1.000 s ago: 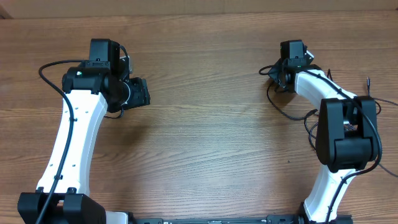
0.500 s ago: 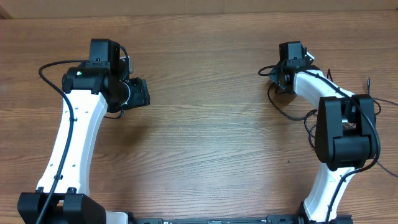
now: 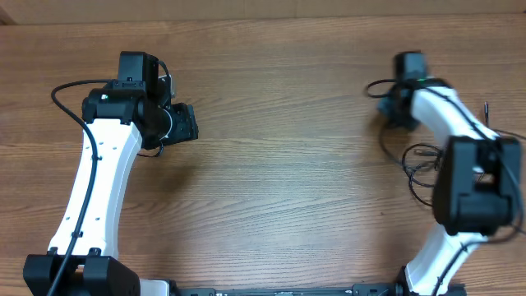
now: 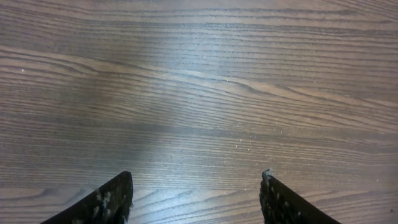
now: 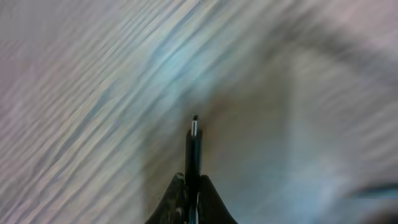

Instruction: Untangle cables

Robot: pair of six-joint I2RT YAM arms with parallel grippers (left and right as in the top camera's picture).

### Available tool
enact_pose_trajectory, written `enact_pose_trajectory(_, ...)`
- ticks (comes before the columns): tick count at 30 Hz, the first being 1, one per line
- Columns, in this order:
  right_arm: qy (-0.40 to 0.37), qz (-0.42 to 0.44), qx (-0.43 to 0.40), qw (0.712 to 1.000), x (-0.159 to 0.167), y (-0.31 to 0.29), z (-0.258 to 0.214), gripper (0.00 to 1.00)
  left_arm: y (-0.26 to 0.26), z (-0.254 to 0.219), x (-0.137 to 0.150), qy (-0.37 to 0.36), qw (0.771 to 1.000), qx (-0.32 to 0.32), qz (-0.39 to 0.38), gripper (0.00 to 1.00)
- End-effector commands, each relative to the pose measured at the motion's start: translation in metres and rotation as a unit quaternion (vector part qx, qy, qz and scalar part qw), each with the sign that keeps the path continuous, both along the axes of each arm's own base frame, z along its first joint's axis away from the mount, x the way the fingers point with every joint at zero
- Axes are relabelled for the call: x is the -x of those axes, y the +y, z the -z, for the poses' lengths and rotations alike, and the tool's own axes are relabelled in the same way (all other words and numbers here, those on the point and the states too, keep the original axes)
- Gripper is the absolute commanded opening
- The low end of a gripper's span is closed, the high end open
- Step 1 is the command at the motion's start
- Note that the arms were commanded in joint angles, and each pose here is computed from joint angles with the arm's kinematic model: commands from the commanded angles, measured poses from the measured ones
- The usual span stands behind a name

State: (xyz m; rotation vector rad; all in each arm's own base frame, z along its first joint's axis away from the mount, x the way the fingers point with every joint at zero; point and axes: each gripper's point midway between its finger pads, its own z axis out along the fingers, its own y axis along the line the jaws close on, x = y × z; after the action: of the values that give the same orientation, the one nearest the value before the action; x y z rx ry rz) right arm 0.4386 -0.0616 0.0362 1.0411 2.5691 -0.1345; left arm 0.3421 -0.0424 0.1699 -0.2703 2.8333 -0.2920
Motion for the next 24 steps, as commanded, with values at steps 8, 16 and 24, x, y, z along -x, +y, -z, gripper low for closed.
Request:
enact_pose_trajectory(8,-0.087,0.173,0.036,0.980,0.066,-0.166,-0.126,0.04,-0.001,-0.003,-0.002,-0.005,1.000,0.001,-0.003,0.66)
enact_pose_trajectory(16,-0.118,0.065,-0.099,0.986,0.057,-0.139,-0.122,0.81,0.001,-0.006,-0.007,-0.018,1.000,-0.006,0.001,0.67)
enact_pose_trajectory(24,-0.160,-0.125,-0.171,0.964,0.033,-0.057,-0.146,0.84,0.005,-0.052,-0.029,-0.088,0.996,-0.027,0.014,0.71)
